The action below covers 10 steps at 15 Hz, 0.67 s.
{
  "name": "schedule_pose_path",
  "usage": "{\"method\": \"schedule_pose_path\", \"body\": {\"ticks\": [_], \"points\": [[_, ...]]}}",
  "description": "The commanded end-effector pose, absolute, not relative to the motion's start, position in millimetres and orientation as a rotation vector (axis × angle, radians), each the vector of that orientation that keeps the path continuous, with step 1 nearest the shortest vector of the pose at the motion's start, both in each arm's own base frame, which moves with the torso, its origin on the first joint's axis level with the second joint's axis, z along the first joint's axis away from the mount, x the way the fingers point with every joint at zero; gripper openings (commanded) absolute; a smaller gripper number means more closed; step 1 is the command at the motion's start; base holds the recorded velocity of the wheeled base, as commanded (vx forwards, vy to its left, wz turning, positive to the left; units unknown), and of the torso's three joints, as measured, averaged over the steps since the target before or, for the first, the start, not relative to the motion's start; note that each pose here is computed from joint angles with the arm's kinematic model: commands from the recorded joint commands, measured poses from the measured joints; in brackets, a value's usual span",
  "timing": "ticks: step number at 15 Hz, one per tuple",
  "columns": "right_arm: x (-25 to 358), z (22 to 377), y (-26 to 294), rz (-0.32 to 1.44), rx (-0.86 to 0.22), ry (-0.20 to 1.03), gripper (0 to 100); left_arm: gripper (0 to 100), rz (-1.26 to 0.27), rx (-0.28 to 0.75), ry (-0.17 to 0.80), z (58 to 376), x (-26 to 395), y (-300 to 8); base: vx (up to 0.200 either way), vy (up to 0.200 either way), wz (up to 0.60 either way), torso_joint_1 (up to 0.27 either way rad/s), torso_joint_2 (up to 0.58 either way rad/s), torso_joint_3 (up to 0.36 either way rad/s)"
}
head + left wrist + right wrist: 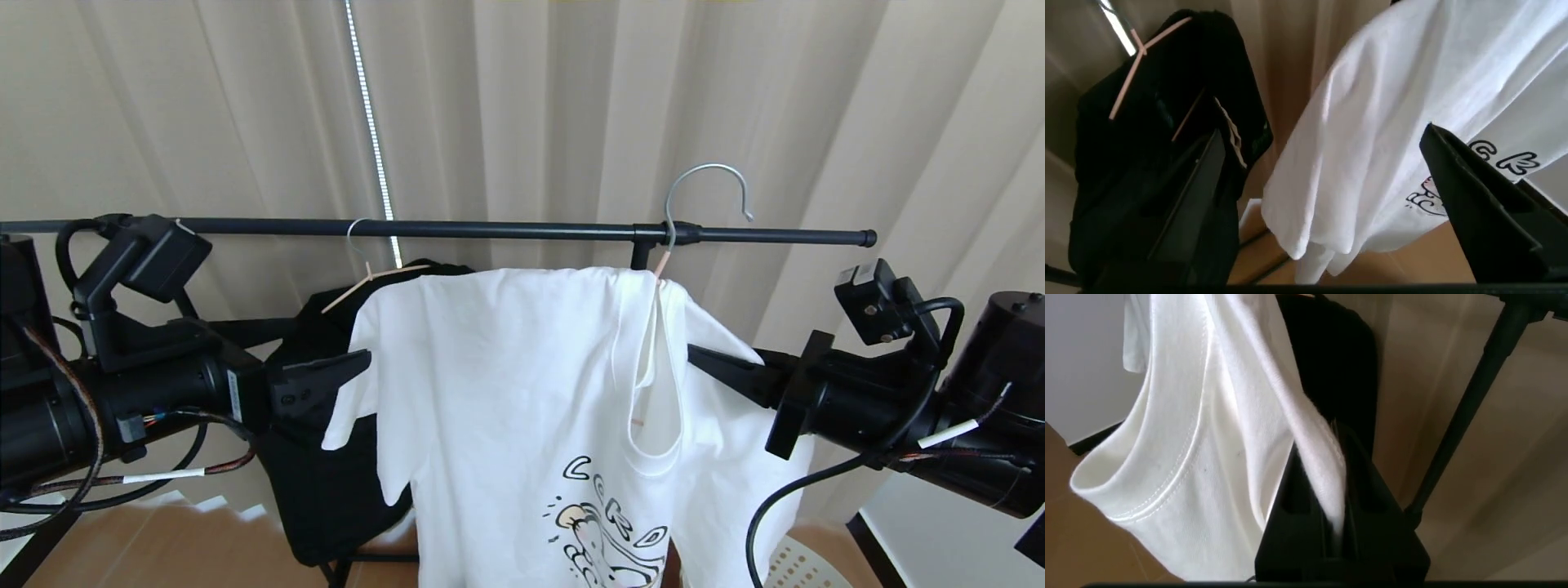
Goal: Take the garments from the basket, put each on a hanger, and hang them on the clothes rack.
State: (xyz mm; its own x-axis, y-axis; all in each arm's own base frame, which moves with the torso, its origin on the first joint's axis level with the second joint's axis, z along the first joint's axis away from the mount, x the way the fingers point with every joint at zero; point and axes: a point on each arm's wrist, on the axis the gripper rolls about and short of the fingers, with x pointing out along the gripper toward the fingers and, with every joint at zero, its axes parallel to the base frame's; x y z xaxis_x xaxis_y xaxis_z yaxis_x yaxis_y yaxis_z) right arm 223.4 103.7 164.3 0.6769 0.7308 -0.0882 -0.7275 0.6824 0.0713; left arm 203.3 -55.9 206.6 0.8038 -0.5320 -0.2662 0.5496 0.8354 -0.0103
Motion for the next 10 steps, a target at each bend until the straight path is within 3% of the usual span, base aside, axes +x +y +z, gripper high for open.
{"method": "schedule_pose_path", "body": {"ticks": [1,6,7,10], "points": [[220.1,167.4,102.2,0.828,0.031,0.100,0,100,-0.578,0.064,0.316,195.7,212.5,-57.5,0.000,0.000,0.00,0.000,0.00,0.000],[214.3,169.9,100.2,0.847,0.019,0.084,0,100,-0.564,0.057,0.347,184.6,226.0,-58.0,0.000,0.000,0.00,0.000,0.00,0.000],[214.6,168.8,100.3,0.847,0.012,0.085,0,0,-0.562,0.057,0.345,184.9,225.3,-57.5,0.000,0.000,0.00,0.000,0.00,0.000],[215.7,167.7,100.8,0.847,0.013,0.090,0,0,-0.560,0.051,0.353,182.6,222.0,-56.4,0.000,0.000,0.00,0.000,0.00,0.000]]}}
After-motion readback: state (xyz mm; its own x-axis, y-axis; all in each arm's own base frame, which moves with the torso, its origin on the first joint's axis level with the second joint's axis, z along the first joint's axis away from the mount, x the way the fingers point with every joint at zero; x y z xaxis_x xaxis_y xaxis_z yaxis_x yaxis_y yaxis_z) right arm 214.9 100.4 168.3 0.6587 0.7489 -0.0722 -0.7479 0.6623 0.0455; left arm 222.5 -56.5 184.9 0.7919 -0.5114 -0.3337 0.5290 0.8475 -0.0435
